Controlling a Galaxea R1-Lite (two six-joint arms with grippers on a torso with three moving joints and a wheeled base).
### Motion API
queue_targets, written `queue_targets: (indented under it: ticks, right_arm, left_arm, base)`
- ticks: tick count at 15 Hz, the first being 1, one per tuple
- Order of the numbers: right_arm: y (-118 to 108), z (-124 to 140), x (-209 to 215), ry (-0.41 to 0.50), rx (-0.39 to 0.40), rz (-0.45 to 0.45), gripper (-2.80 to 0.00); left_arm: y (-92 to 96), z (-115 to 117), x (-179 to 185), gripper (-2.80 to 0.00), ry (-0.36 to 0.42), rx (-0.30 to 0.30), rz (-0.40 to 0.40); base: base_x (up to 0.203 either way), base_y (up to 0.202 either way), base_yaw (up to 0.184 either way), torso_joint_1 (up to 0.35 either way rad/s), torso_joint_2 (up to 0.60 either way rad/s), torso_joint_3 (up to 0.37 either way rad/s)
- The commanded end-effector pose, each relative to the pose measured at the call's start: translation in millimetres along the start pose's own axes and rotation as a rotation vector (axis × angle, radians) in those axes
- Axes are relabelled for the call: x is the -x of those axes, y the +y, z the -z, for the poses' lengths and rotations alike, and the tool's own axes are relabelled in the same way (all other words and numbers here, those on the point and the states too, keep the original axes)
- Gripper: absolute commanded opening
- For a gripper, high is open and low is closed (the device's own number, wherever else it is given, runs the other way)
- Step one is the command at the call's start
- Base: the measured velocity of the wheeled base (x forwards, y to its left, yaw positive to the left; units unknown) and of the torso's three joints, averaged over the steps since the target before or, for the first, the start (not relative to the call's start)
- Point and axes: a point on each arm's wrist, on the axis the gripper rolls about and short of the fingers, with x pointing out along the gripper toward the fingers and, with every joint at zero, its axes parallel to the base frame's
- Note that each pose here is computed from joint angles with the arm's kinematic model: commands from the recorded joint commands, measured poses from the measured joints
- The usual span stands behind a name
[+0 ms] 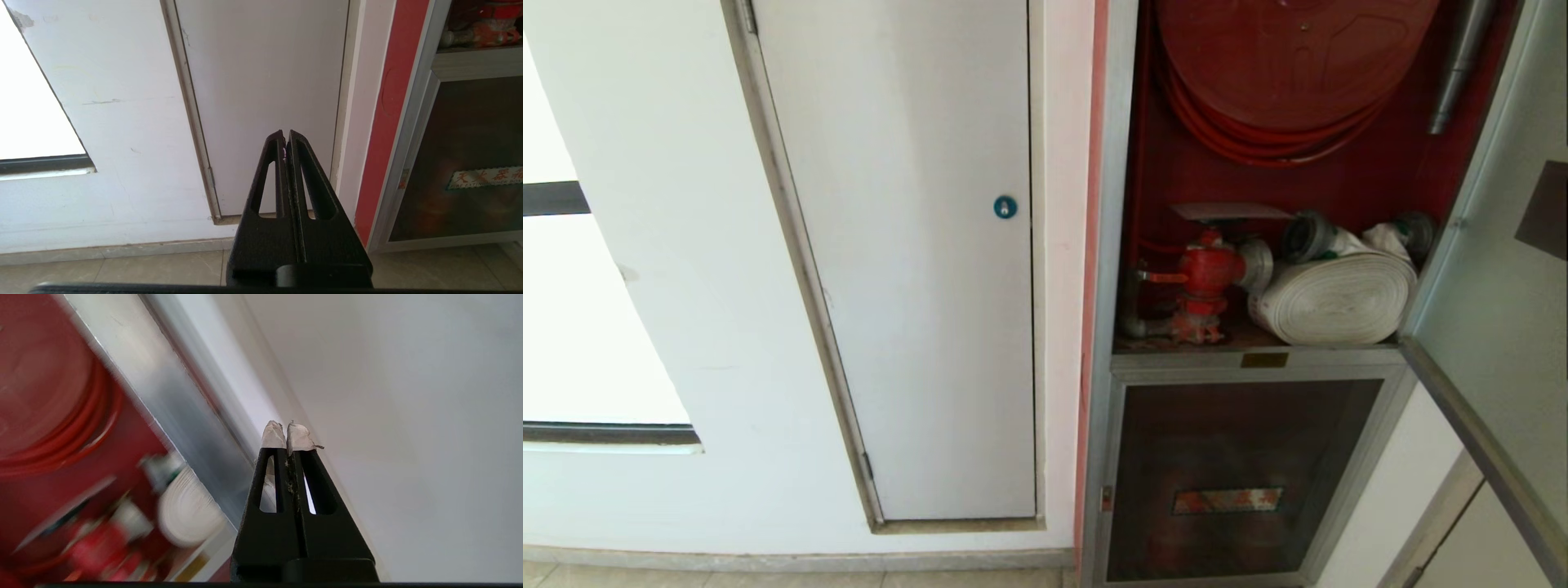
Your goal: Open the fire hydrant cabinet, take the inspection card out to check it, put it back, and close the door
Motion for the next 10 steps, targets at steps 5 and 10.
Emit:
queue_targets:
  ticks: [5, 10]
  right_arm:
    - [15.9, 3.3, 3.6, 0.153, -0.041, -0.178, -2.8]
    - [27.7, 4.0, -12.4, 0.288, -0.049, -0.388, -2.8]
  left_arm:
    - [-0.2, 6.2, -1.4, -2.8, 0.021, 0.0, 0.001]
    - [-0.2, 6.4, -1.4, -2.8, 0.022, 0.0, 0.001]
  base:
    - [0.0, 0.0, 0.0, 0.0, 0.0, 0.0]
    - [0.0, 0.0, 0.0, 0.0, 0.0, 0.0]
